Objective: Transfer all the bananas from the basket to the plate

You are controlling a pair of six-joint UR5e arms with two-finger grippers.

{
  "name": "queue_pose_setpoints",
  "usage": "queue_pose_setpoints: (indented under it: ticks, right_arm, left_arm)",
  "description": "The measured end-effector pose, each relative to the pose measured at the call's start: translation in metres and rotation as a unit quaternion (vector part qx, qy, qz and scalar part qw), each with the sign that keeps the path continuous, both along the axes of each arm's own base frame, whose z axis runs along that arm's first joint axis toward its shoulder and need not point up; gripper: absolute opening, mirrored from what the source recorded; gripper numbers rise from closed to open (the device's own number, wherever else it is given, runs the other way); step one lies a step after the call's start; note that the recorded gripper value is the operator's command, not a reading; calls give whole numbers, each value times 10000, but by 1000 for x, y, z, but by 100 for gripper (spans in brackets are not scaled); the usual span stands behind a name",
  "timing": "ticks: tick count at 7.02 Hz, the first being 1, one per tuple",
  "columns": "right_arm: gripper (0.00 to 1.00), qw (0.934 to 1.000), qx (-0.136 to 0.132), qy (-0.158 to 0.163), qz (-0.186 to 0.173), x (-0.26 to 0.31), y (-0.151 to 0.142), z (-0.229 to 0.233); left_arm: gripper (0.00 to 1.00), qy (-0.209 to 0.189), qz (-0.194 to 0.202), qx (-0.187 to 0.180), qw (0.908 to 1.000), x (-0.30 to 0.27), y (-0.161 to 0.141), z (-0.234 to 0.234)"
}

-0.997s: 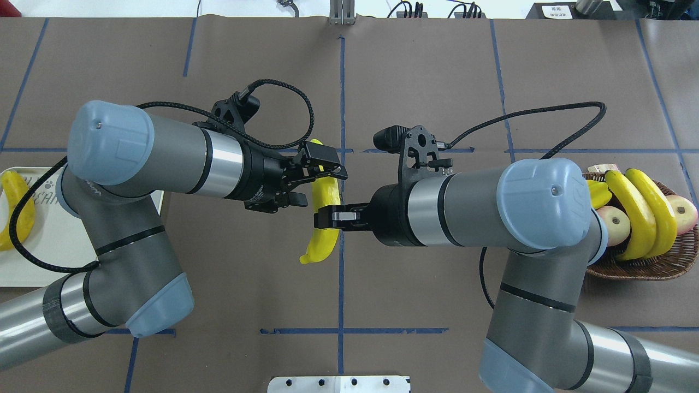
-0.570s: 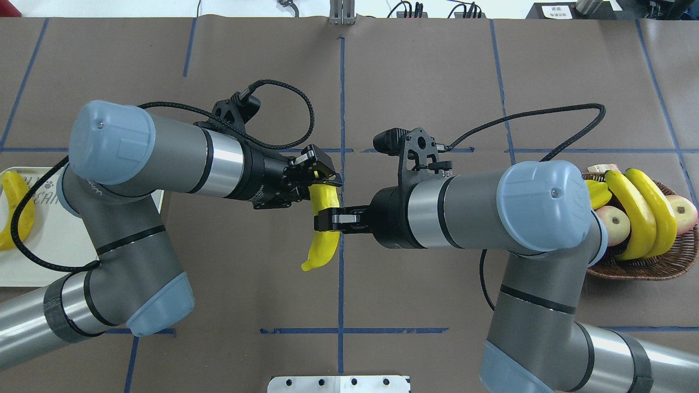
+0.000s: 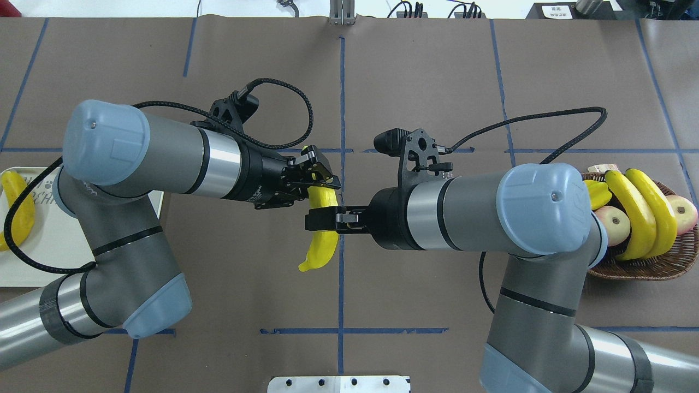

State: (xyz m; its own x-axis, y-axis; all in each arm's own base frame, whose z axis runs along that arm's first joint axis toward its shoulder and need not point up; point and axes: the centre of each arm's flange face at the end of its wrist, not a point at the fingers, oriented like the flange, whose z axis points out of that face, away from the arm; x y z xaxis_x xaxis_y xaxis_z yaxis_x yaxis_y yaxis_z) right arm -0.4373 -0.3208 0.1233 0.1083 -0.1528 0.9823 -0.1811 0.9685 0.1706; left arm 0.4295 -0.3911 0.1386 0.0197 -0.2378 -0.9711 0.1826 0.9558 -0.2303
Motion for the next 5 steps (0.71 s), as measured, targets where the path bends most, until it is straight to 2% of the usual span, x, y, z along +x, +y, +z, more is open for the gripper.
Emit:
queue_pose_setpoints:
  ticks: [2, 3, 4, 5]
  right_arm:
    - [100, 10000, -11, -21, 27, 6, 0, 0]
    - [100, 10000, -27, 11, 44, 13, 1, 2]
    - [100, 9999, -81, 124, 68, 21, 2, 5]
    - [100, 9993, -169, 311, 150, 30, -3, 9]
  left_arm:
    - [0, -132, -36, -87, 9999, 0, -5, 8]
    - [0, -454, -129, -276, 9985, -3, -15, 25]
    - [0, -980, -228, -395, 9941, -10, -28, 52]
    - [0, -1601, -246, -302, 9863, -22, -40, 85]
